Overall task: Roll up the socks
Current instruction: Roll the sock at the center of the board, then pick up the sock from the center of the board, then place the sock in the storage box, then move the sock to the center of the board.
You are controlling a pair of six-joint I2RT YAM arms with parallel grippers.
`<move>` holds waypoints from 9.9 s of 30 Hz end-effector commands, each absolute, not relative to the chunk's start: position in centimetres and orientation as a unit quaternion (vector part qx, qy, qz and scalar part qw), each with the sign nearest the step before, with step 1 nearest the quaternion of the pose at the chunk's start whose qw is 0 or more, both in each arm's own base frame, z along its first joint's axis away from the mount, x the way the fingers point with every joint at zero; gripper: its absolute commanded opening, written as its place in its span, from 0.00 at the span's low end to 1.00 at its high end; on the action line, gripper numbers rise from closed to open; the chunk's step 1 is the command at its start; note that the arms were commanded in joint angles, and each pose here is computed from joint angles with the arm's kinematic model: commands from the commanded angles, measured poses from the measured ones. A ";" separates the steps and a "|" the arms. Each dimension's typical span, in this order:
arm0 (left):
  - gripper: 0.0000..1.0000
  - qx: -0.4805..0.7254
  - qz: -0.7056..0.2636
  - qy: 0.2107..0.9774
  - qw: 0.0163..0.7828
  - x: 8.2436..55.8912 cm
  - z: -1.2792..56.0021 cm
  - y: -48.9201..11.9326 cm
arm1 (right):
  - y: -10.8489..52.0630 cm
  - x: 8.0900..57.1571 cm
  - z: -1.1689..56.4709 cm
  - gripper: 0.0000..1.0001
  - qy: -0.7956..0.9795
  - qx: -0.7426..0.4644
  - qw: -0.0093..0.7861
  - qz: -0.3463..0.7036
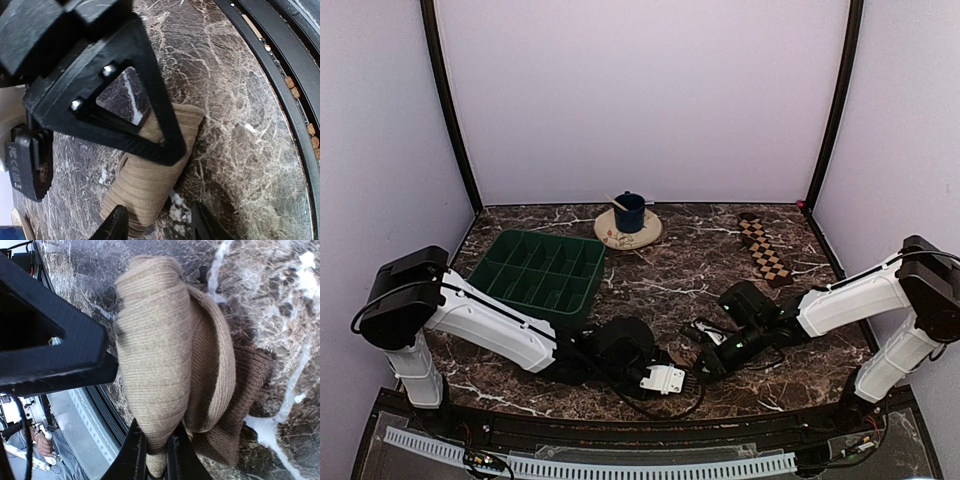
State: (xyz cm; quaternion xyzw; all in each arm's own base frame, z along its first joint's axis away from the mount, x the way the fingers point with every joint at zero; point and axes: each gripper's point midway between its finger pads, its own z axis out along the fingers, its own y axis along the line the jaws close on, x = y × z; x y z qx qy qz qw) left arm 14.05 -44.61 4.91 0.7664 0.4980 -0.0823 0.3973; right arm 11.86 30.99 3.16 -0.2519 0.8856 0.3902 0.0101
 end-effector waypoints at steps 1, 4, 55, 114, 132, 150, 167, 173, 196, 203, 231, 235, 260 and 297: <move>0.45 0.778 -0.066 0.475 0.406 14.0 4.3 -44.9 | 31.1 11.9 3.1 0.00 0.882 -0.248 0.006 0.400; 0.45 0.778 -0.045 0.470 0.415 14.5 3.6 -45.2 | 31.1 11.8 3.2 0.00 0.882 -0.248 0.004 0.401; 0.06 0.840 -0.054 0.471 0.265 12.2 -3.7 -44.8 | 31.1 11.3 2.3 0.15 0.879 -0.262 -0.024 0.397; 0.00 0.572 -0.320 0.728 0.202 20.5 10.7 -42.7 | 24.4 17.7 6.7 0.40 0.925 -0.135 0.223 0.277; 0.00 0.284 -0.108 0.841 0.447 38.0 24.1 -26.7 | 26.8 19.4 8.1 0.40 0.913 -0.156 0.241 0.289; 0.00 0.089 0.183 0.916 0.345 39.0 17.6 -7.6 | 31.2 22.0 9.3 0.40 0.896 -0.213 0.251 0.298; 0.00 0.023 0.307 0.923 0.229 33.9 15.4 -2.2 | 33.2 22.0 9.2 0.40 0.874 -0.249 0.252 0.334; 0.00 0.019 0.313 0.930 0.193 32.5 14.0 -2.2 | 33.8 22.0 9.5 0.40 0.867 -0.258 0.252 0.343; 0.00 0.040 0.268 0.952 0.143 33.1 10.0 -6.5 | 34.0 22.0 9.7 0.40 0.860 -0.262 0.251 0.358; 0.00 0.026 0.213 0.967 0.139 33.6 8.9 -6.7 | 33.8 22.0 9.8 0.41 0.862 -0.258 0.252 0.356; 0.00 -0.007 0.069 0.994 0.088 35.1 4.8 -5.4 | 35.3 22.8 9.2 0.41 0.869 -0.258 0.232 0.352; 0.00 -0.007 0.059 0.995 0.077 34.8 3.9 -5.3 | 35.6 23.1 9.7 0.41 0.867 -0.259 0.234 0.355; 0.43 -0.013 -0.006 0.989 0.147 36.0 9.5 -6.4 | 36.8 23.9 8.6 0.42 0.873 -0.263 0.217 0.349; 0.44 0.226 -0.173 0.832 0.476 40.9 23.8 -28.6 | 16.3 40.0 16.2 0.12 0.861 0.108 0.496 -0.028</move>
